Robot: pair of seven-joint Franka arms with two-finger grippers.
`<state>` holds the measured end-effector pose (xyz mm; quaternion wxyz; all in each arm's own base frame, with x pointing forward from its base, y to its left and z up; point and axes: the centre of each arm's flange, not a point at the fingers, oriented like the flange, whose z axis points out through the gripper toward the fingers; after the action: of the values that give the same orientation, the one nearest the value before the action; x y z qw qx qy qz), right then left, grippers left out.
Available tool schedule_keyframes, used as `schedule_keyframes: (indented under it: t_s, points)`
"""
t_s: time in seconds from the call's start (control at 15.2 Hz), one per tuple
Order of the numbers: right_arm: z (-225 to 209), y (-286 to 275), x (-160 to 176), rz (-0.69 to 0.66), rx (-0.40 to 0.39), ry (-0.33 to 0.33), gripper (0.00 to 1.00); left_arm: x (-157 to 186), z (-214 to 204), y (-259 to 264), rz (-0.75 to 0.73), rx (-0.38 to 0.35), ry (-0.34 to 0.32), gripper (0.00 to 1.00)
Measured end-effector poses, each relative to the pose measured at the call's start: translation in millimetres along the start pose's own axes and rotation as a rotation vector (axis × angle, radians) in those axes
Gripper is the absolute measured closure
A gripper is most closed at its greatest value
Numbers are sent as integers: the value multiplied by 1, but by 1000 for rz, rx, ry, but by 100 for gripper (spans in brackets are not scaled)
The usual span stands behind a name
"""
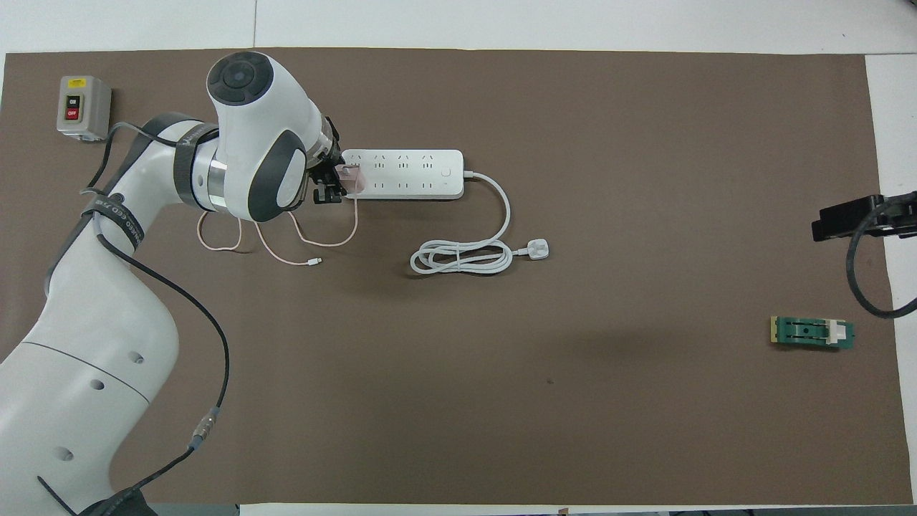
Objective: Plug charger into power strip
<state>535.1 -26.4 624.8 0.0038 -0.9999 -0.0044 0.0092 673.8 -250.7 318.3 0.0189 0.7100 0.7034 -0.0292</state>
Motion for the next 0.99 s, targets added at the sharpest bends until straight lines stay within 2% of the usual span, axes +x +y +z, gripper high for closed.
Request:
schedule_keyframes:
  t_s: [0.53, 0.79, 0.99]
  points:
    - [0, 0, 0, 0, 0, 0, 0, -2, -10, 1, 6, -1, 6, 44]
    - [0, 0, 0, 0, 0, 0, 0, 6, -54, 2, 45, 5, 22, 44]
    - [0, 0, 0, 0, 0, 0, 0, 24, -92, 1, 136, -12, 27, 44]
